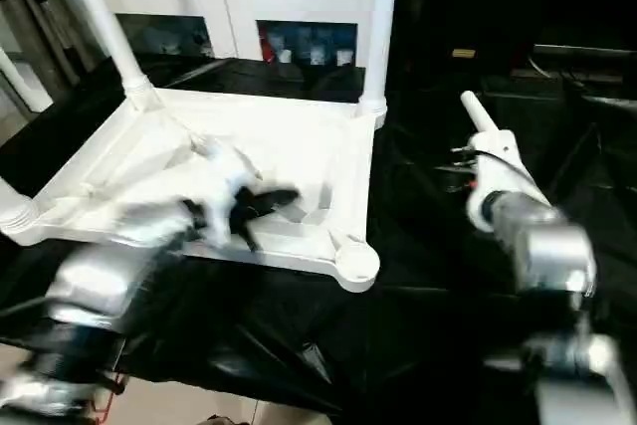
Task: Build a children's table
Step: Rotate table base
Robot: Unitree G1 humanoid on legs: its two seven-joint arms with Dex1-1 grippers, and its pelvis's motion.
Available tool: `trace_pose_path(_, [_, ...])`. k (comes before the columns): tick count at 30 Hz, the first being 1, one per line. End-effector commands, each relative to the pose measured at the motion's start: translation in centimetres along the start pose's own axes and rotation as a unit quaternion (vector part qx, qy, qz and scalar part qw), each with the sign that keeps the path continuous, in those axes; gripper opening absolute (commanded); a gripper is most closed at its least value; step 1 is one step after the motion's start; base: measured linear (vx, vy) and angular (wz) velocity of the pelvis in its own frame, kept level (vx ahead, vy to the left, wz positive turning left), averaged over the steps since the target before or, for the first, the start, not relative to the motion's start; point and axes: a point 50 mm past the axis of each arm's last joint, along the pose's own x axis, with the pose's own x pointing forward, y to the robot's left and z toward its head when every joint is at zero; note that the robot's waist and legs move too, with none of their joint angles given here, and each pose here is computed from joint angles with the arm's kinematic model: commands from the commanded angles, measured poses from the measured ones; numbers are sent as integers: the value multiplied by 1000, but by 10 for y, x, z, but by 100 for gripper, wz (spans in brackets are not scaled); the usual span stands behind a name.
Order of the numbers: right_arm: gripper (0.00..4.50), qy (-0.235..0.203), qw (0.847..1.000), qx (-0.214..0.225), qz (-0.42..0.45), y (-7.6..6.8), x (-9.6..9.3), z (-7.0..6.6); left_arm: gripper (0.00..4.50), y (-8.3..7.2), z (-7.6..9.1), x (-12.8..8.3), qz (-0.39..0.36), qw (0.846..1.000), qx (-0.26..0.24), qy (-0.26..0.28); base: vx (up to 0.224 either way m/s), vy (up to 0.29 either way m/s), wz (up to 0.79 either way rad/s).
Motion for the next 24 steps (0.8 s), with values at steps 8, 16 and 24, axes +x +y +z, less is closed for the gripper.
trace_pose_path(8, [214, 17, 998, -28, -49, -35, 3, 13, 173, -9, 6, -12, -31, 999, -13, -1, 0, 0, 0])
trace_pose_path(16, [286, 28, 998, 4, -63, -53, 2, 17, 251, -19, 2, -24, -54, 998, -24, 27, 0, 0, 0])
trace_pose_path(24, [337, 60, 997, 17, -52, -60, 2, 5, 302, -24, 6, -33, -57, 997, -19, 44, 0, 0, 0])
